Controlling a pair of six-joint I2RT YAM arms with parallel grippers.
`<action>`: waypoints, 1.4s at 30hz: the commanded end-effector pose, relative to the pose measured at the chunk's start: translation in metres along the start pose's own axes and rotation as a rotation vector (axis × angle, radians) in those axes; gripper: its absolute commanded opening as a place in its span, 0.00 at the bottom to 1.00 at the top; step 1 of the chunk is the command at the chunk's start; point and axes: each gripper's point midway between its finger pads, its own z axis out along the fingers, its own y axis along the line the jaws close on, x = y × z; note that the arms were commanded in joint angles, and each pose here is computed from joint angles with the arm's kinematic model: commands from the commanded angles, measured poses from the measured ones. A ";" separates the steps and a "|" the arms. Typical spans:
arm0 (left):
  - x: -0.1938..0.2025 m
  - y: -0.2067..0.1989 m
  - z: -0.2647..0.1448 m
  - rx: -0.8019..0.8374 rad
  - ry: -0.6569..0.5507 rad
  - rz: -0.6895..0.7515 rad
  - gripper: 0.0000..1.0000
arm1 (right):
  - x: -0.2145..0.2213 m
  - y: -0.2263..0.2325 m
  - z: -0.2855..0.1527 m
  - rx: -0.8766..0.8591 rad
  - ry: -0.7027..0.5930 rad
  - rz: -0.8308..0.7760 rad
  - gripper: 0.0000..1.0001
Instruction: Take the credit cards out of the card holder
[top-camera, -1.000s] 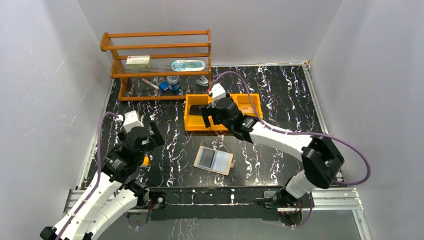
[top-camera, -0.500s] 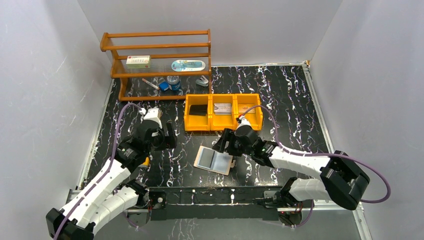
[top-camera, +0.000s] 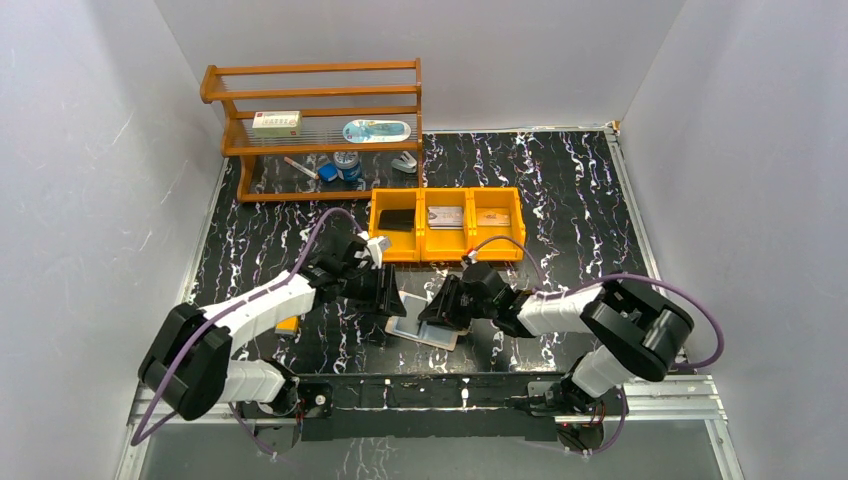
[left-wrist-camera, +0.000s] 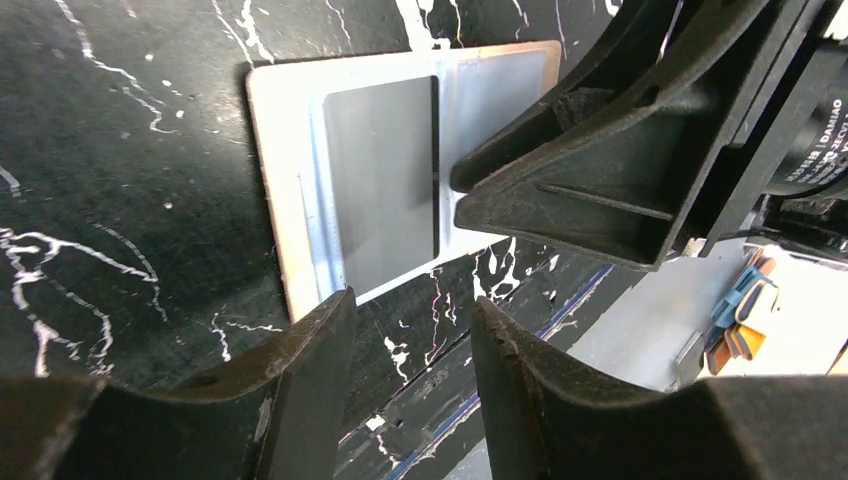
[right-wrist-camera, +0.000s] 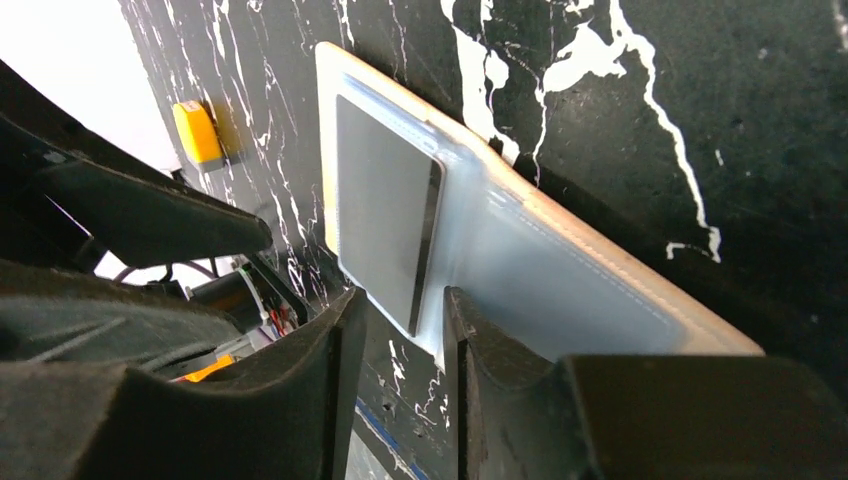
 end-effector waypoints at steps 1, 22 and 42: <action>-0.002 -0.014 0.007 0.036 0.022 0.036 0.44 | -0.005 0.023 0.009 -0.084 0.002 0.007 0.41; -0.012 0.009 0.015 -0.130 -0.047 0.088 0.35 | -0.019 0.027 0.001 -0.033 -0.058 -0.046 0.34; 0.042 0.034 0.036 -0.123 0.111 -0.007 0.24 | -0.006 0.015 0.015 -0.006 -0.003 0.036 0.33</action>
